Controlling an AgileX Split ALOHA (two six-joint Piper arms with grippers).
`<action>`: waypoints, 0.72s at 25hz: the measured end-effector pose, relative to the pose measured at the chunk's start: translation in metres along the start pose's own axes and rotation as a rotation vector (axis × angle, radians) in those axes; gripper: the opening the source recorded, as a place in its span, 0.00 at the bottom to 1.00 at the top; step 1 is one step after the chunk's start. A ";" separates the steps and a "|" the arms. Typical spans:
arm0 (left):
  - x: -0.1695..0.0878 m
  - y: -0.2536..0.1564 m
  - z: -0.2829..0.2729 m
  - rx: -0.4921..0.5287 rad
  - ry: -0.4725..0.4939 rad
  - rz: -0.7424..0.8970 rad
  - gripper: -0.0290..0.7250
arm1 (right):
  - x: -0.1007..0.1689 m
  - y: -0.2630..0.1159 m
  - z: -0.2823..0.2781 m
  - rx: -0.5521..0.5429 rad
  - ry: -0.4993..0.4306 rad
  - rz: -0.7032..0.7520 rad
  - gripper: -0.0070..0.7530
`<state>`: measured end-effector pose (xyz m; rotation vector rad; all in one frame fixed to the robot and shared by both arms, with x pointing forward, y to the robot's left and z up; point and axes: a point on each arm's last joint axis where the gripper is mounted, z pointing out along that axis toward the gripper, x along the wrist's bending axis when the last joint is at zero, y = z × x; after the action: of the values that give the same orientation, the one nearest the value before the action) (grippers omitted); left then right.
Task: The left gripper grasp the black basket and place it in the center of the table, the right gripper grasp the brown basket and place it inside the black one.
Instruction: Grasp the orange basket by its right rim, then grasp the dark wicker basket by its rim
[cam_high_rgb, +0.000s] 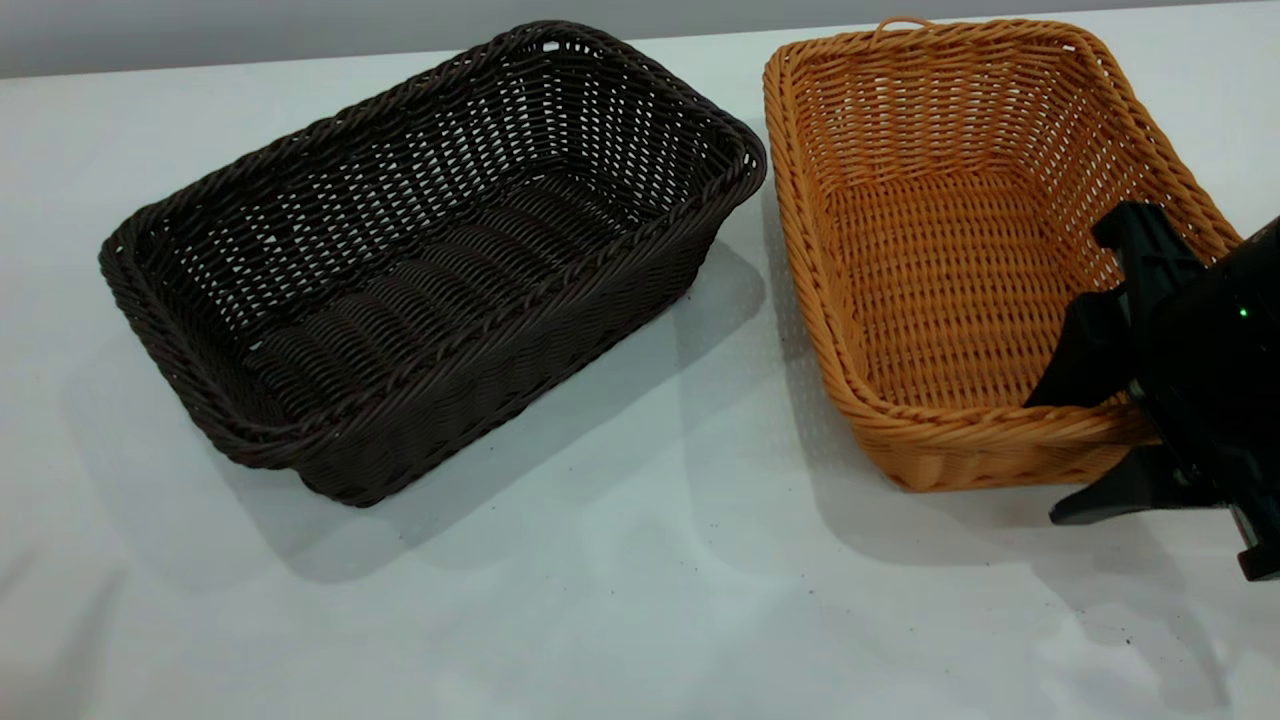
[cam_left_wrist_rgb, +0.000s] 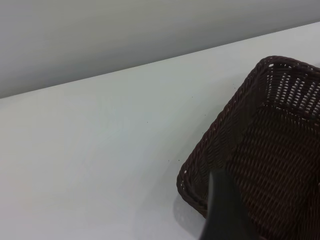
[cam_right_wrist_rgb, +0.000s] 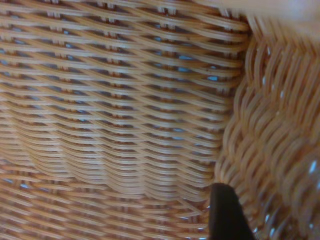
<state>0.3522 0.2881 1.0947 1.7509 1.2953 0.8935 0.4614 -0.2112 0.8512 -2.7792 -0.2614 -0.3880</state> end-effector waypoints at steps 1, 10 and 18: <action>0.000 0.000 0.000 0.000 0.001 0.001 0.55 | 0.000 0.000 0.000 0.000 0.003 0.012 0.48; 0.000 0.000 0.000 0.001 0.001 0.002 0.55 | 0.003 -0.002 0.000 0.024 0.009 0.019 0.30; -0.001 -0.002 0.000 0.024 -0.013 0.002 0.55 | 0.003 -0.002 0.000 0.021 0.013 0.028 0.15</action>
<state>0.3510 0.2873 1.0927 1.7741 1.3014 0.8691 0.4636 -0.2089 0.8529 -2.7557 -0.2213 -0.3938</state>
